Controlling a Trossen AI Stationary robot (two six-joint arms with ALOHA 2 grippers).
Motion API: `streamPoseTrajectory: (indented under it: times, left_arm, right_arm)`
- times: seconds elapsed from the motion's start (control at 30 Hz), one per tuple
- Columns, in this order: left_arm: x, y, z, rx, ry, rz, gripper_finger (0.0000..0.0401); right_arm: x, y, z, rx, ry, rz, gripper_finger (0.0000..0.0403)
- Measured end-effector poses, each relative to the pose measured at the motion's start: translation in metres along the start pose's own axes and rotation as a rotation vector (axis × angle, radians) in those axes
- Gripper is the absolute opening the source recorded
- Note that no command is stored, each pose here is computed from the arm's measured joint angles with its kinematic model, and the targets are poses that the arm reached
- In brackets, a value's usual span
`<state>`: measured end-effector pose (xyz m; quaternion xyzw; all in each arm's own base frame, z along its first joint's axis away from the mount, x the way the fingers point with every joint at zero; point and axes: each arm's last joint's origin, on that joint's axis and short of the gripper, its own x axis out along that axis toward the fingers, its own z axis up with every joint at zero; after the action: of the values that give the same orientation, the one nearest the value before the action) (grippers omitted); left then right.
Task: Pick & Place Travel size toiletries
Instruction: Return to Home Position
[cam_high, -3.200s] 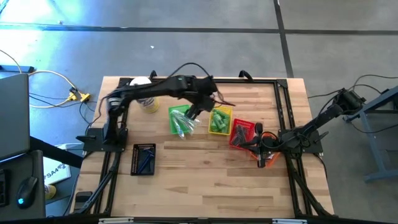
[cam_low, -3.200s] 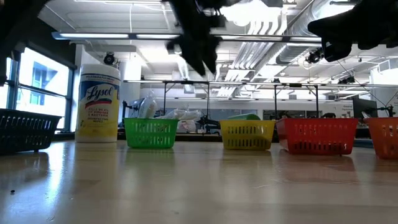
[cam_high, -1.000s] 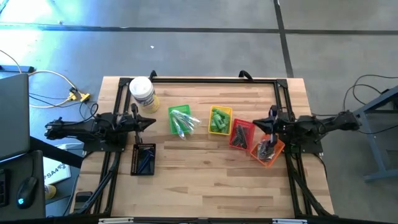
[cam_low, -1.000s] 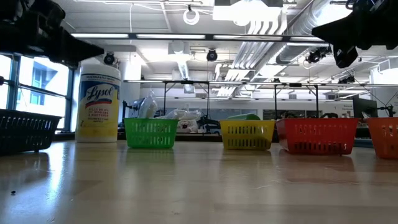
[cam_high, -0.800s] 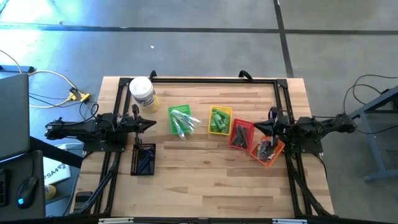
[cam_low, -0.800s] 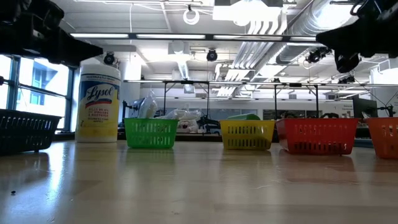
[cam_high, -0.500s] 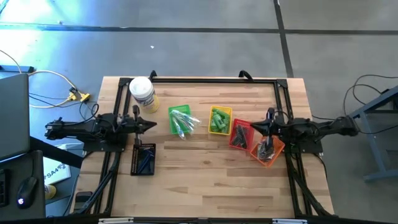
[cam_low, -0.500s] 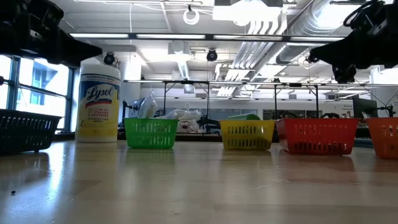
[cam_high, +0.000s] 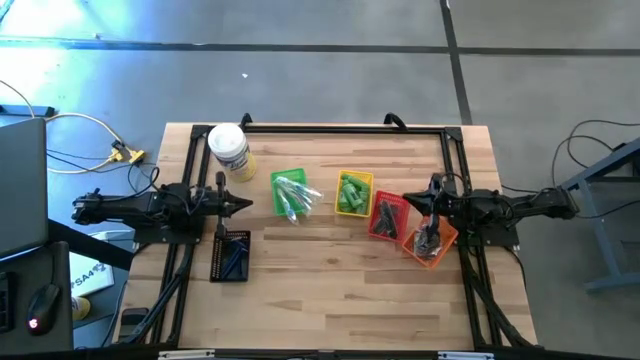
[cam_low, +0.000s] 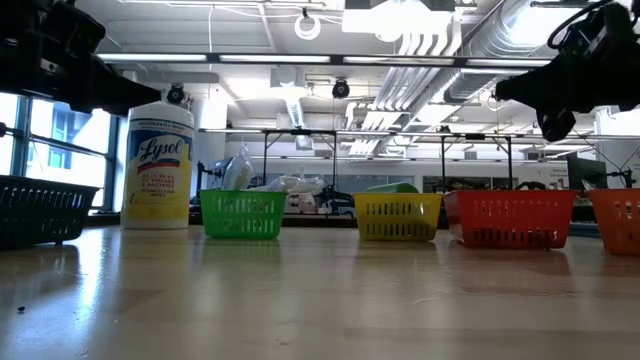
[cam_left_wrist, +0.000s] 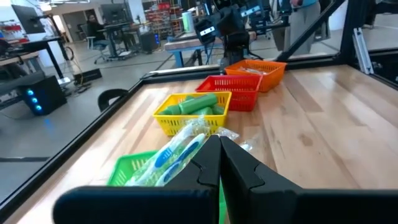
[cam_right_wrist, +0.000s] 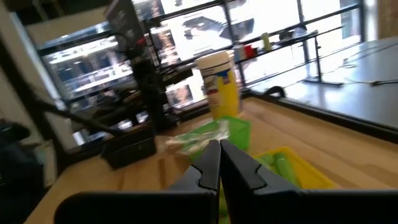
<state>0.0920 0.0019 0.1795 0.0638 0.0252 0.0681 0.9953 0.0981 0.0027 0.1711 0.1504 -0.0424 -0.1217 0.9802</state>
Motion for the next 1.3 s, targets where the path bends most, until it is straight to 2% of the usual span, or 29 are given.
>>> streamPoseTrajectory:
  times: [0.1,0.3,1.3]
  left_arm:
    - [-0.0001,0.0001,-0.0002,0.002,0.004,0.003,0.0000]
    - [-0.0001,0.0002,-0.0001,0.002,0.004,0.006,0.0000]
    - [0.0001,0.0002,-0.0006,0.003,0.005,0.008,0.0000]
  right_arm:
    - [0.0000,-0.0013,0.0005,0.001,-0.016,-0.047,0.0002]
    - [0.0000,-0.0004,0.0001,0.001,-0.005,-0.013,0.0002]
    - [0.0001,-0.0004,-0.0002,0.000,-0.004,-0.013,0.0002]
